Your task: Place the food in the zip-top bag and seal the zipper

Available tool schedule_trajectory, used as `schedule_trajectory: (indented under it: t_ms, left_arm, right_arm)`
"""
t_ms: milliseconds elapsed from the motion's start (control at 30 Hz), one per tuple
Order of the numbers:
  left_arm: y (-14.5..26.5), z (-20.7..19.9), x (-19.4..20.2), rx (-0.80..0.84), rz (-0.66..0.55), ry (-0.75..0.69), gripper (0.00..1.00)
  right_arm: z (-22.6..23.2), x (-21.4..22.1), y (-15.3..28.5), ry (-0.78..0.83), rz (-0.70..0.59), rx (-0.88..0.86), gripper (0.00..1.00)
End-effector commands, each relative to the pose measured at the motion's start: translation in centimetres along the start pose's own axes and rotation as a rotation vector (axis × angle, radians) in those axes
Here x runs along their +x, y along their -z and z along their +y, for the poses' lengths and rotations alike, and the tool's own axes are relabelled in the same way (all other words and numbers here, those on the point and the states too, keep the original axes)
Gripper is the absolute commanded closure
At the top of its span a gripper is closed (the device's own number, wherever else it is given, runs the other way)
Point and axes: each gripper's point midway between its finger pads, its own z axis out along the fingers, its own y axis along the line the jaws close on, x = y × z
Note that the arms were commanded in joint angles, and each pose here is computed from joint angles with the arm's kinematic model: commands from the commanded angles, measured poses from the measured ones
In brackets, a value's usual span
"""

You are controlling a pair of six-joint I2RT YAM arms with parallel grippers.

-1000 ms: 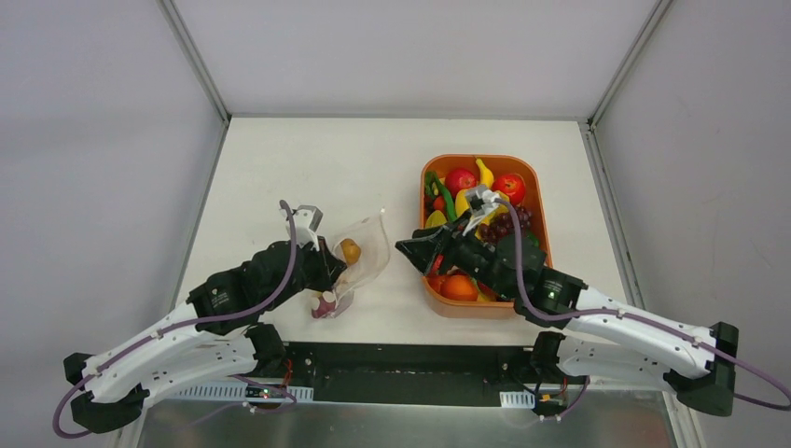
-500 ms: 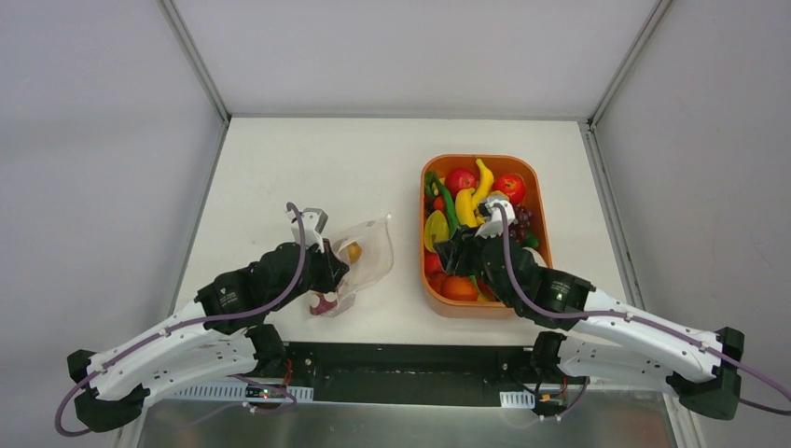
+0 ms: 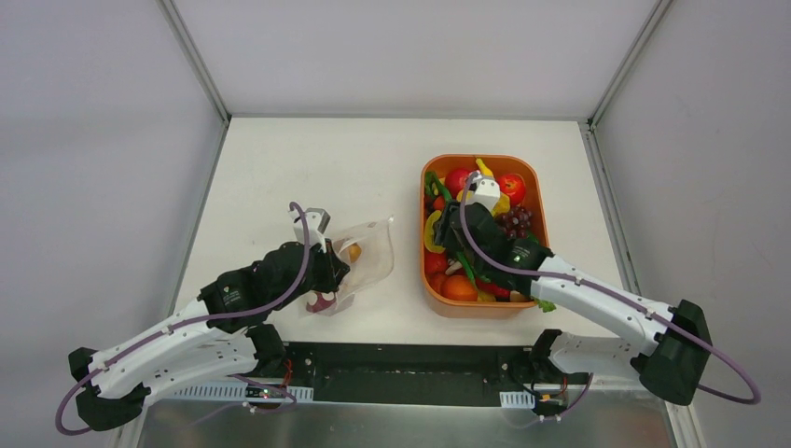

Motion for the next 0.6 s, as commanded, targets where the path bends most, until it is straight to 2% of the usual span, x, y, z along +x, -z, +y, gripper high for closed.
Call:
schedule_trajectory:
  t_ms: [0, 300, 567]
  left_arm:
    - [0.1, 0.1, -0.9, -0.008, -0.041, -0.001, 1.0]
    - [0.2, 0.1, -0.8, -0.005, -0.038, 0.001, 1.0]
    - [0.3, 0.1, -0.7, 0.003, -0.036, 0.007, 1.0]
  right_arm:
    - [0.1, -1.8, -1.4, -0.088, -0.012, -0.002, 0.5]
    - [-0.7, -0.6, -3.5, -0.053, 0.059, 0.007, 0.46]
    - [-1.3, 1.1, -3.9, 0.094, 0.148, 0.022, 0.44]
